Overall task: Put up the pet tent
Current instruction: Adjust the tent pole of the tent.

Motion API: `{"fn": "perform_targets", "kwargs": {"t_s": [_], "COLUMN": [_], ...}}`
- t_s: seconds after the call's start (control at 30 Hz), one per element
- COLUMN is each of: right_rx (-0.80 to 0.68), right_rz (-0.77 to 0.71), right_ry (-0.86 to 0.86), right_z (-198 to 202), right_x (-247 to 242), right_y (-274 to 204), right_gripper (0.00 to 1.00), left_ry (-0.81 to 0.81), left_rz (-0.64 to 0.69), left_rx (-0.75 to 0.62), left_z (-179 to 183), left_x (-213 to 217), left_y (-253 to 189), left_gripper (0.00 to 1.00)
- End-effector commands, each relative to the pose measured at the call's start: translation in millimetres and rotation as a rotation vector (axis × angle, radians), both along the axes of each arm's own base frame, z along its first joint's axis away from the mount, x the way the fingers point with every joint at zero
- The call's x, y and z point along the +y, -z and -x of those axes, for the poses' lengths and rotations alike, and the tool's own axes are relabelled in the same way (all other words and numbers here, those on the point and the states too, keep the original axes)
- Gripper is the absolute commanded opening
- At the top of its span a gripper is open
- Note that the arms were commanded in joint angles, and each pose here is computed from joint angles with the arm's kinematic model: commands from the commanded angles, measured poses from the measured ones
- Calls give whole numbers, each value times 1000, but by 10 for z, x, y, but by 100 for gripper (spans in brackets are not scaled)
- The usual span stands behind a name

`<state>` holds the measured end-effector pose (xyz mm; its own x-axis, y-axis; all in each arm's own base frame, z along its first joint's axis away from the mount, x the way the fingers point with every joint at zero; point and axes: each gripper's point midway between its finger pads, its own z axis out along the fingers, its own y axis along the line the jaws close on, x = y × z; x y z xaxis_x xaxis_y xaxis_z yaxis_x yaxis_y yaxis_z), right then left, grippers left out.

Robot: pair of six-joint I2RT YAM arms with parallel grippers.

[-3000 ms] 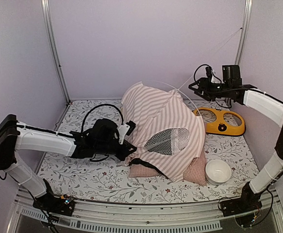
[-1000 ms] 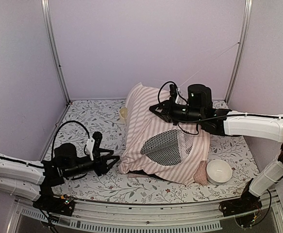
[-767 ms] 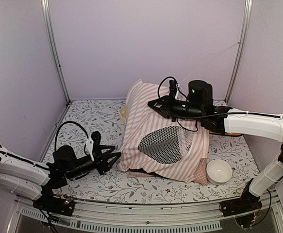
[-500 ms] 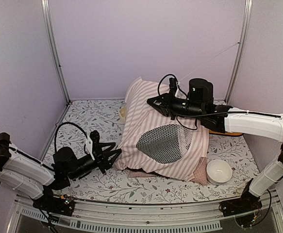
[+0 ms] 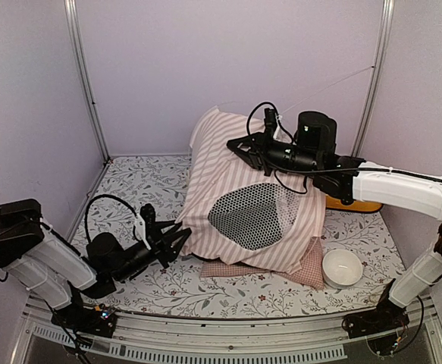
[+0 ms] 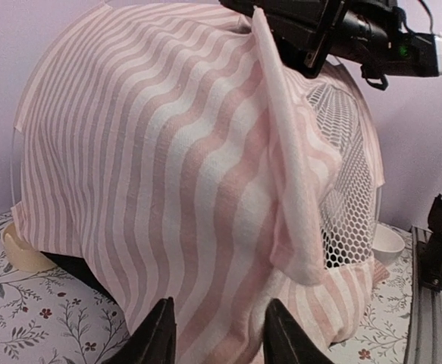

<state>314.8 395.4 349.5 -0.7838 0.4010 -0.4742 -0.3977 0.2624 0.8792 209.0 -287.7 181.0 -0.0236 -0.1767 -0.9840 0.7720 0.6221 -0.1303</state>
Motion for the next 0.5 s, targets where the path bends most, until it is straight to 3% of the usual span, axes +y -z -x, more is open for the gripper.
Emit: {"fn": "perform_targets", "kwargs": {"t_s": [0.0,0.47], "right_rx": [-74,-65], "right_rz": [-69,-67], "right_ry": [44,40], "right_z": [-71,-54], "right_x": [-46,2], "right_y": [-335,-311], "right_gripper": [0,0], "left_ry": [-29,24], "left_rz": [125,188], "left_rx": [-75,-115], "left_z": [25,40], "left_x": [79,-64], "left_y": [-328,-541], "left_gripper": [40,35]}}
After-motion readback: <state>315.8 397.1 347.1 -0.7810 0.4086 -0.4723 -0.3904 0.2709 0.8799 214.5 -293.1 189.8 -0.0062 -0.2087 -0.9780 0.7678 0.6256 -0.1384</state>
